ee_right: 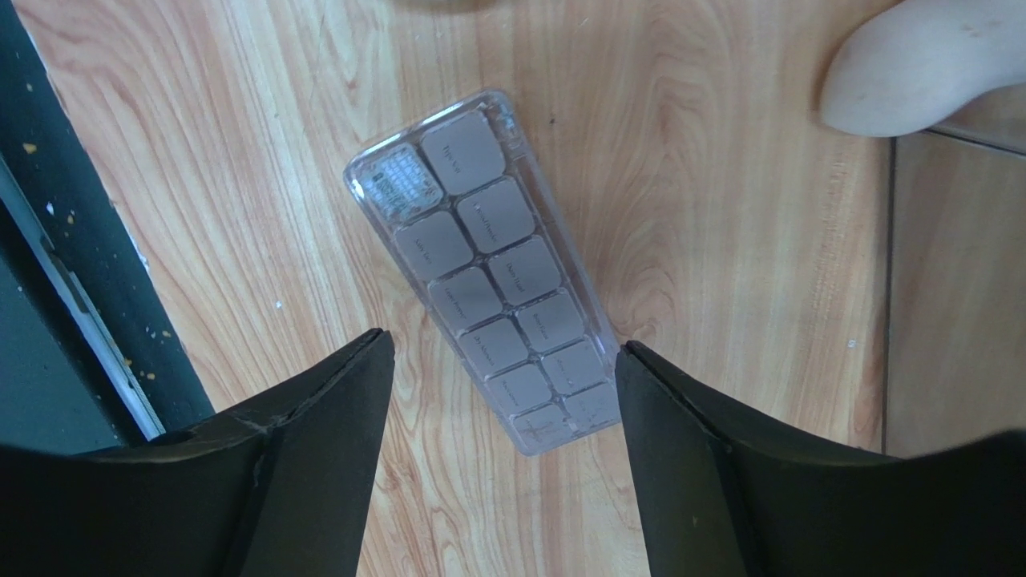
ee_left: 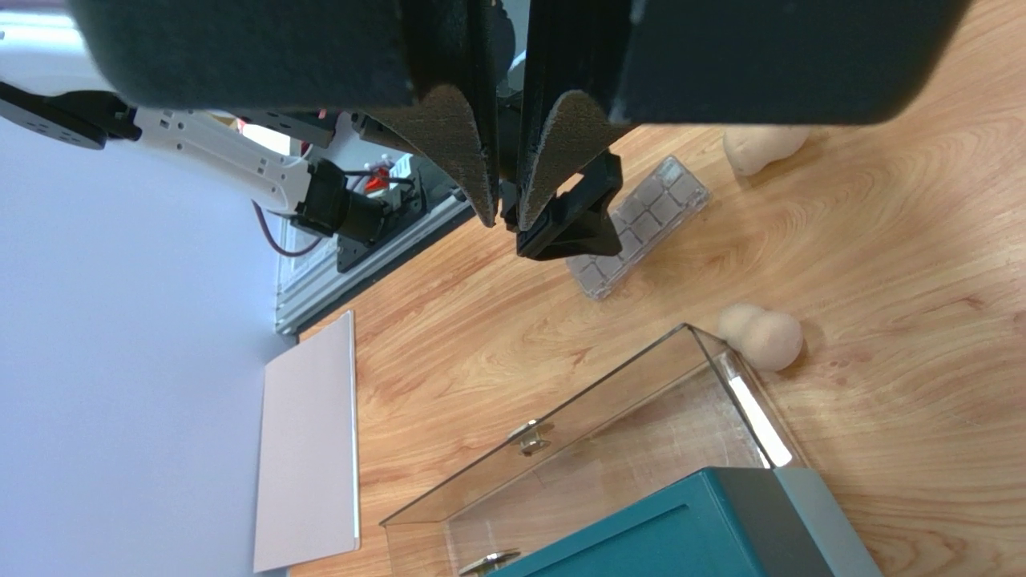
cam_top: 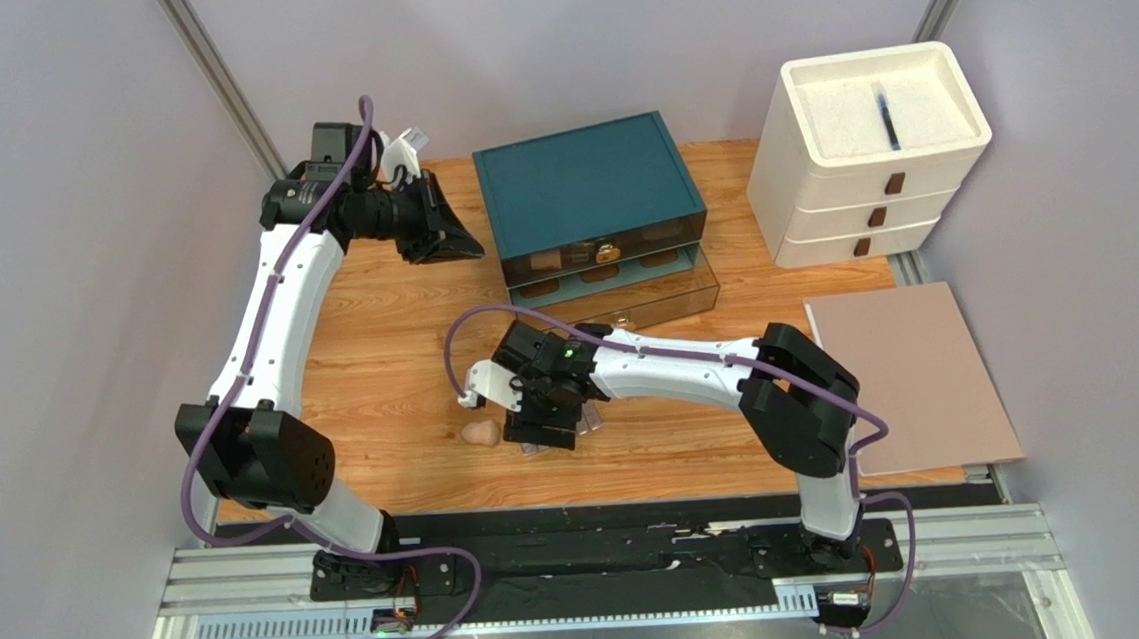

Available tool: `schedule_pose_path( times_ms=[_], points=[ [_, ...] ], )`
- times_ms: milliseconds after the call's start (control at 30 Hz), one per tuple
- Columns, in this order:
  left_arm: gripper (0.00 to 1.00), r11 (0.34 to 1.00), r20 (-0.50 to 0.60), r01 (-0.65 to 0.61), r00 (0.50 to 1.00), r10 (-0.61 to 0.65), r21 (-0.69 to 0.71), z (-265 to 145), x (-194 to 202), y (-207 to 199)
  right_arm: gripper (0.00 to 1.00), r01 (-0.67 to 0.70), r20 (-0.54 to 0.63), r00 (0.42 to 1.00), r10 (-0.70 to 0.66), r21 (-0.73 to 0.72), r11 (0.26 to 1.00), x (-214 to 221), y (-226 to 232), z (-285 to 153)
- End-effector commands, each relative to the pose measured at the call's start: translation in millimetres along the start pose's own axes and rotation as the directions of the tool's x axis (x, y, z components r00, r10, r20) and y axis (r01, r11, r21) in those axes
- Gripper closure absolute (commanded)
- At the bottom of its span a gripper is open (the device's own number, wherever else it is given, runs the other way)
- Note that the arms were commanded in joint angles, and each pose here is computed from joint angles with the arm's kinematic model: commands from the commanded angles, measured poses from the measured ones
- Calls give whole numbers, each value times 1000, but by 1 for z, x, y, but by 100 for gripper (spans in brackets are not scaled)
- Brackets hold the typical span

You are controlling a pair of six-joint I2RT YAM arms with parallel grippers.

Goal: Organize the makeup

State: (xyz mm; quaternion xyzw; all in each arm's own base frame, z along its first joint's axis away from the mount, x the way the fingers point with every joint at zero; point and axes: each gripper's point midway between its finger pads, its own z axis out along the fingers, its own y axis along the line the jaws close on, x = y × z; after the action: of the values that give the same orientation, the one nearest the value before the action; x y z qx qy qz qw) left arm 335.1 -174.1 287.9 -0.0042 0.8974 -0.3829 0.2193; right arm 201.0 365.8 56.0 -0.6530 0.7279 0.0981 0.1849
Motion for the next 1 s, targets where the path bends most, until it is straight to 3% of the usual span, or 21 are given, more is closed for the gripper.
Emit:
schedule_pose_path(
  times_ms=[0,300,467,567,633,667,700,767,967],
  points=[
    [85,998,31,-61,998,60,33,-13,0,-11,28,88,-30,996,-90,-48,995,5,7,3],
    [85,998,17,-49,999,48,28,-7,2,-4,27,85,-90,992,-86,-9,996,20,2,32],
    [85,998,21,-54,998,53,34,-8,0,-7,30,103,-192,976,-104,-15,995,37,13,57],
    [85,998,20,-55,998,54,34,-9,0,-7,41,68,-250,966,-66,-3,998,44,18,65],
    [85,998,21,-57,998,57,35,-9,-1,-7,70,36,-287,957,-38,-12,999,52,22,65],
    [85,998,20,-55,998,54,33,-9,0,-7,94,27,-295,955,-26,0,1000,53,21,64],
    [85,998,19,-54,998,53,33,-9,0,-6,100,17,-302,953,-12,13,1000,56,21,62],
    [85,998,19,-52,998,52,33,-8,0,-5,100,-3,-307,952,7,14,1000,62,23,57],
    [85,998,16,-47,999,46,37,-4,2,-2,100,-45,-126,990,55,82,996,28,8,10]
  ],
)
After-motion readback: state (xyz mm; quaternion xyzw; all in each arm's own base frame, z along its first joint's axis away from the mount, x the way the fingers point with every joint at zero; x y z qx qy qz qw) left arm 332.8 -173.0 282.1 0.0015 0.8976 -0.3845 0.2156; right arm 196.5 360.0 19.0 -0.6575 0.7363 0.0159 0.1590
